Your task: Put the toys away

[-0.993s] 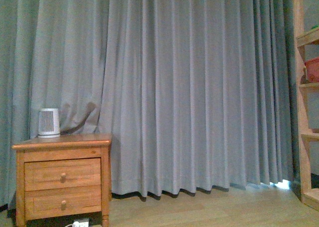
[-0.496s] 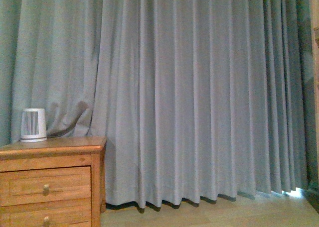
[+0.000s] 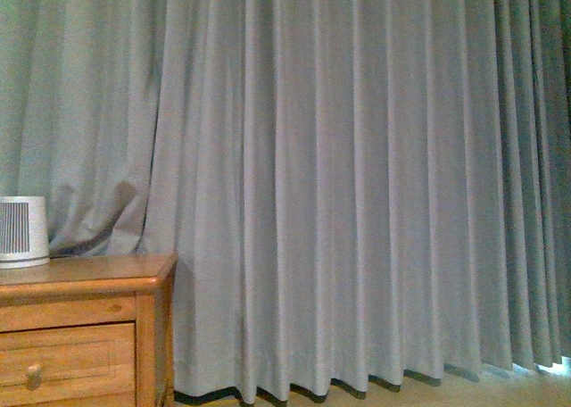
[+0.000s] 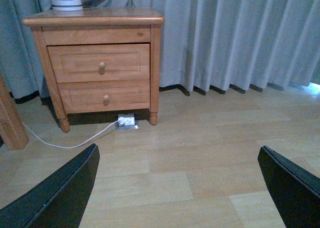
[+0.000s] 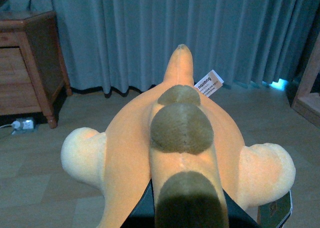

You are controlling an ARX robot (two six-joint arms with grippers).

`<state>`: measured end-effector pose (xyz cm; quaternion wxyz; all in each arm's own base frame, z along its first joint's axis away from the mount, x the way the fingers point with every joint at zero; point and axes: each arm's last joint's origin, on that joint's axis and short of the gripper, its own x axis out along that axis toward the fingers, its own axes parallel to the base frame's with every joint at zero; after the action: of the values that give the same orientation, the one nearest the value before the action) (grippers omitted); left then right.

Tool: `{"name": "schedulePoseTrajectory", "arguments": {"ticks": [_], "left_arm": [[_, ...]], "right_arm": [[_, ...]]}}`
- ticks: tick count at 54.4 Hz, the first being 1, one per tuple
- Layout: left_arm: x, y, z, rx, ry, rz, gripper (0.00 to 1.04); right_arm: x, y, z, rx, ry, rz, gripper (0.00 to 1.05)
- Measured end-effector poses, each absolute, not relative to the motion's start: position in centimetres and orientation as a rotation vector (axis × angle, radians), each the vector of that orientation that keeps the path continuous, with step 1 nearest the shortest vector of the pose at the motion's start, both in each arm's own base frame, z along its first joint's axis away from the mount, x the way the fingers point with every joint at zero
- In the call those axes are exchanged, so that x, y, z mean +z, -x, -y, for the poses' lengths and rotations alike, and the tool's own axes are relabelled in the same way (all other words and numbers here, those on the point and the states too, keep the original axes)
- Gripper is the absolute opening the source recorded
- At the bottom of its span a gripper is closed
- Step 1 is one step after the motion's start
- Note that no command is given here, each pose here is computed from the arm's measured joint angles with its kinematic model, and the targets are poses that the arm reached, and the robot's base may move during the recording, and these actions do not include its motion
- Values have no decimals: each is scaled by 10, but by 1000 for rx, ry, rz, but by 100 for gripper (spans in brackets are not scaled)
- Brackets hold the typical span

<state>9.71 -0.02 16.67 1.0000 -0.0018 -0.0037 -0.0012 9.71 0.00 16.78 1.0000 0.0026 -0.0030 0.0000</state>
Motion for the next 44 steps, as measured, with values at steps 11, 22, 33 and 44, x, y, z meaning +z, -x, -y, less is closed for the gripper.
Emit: {"name": "schedulePoseTrajectory", "arguments": {"ticks": [11, 22, 33, 44], "left_arm": [[167, -97, 0, -2, 4, 7, 98], [167, -97, 0, -2, 4, 7, 98], [167, -97, 0, -1, 4, 7, 98], [167, -97, 0, -2, 4, 7, 98]], "right_arm": [[168, -97, 0, 0, -5, 6, 6], [168, -97, 0, 0, -5, 6, 6], [168, -97, 0, 0, -5, 6, 6], [168, -97, 0, 2, -5, 6, 6]]}}
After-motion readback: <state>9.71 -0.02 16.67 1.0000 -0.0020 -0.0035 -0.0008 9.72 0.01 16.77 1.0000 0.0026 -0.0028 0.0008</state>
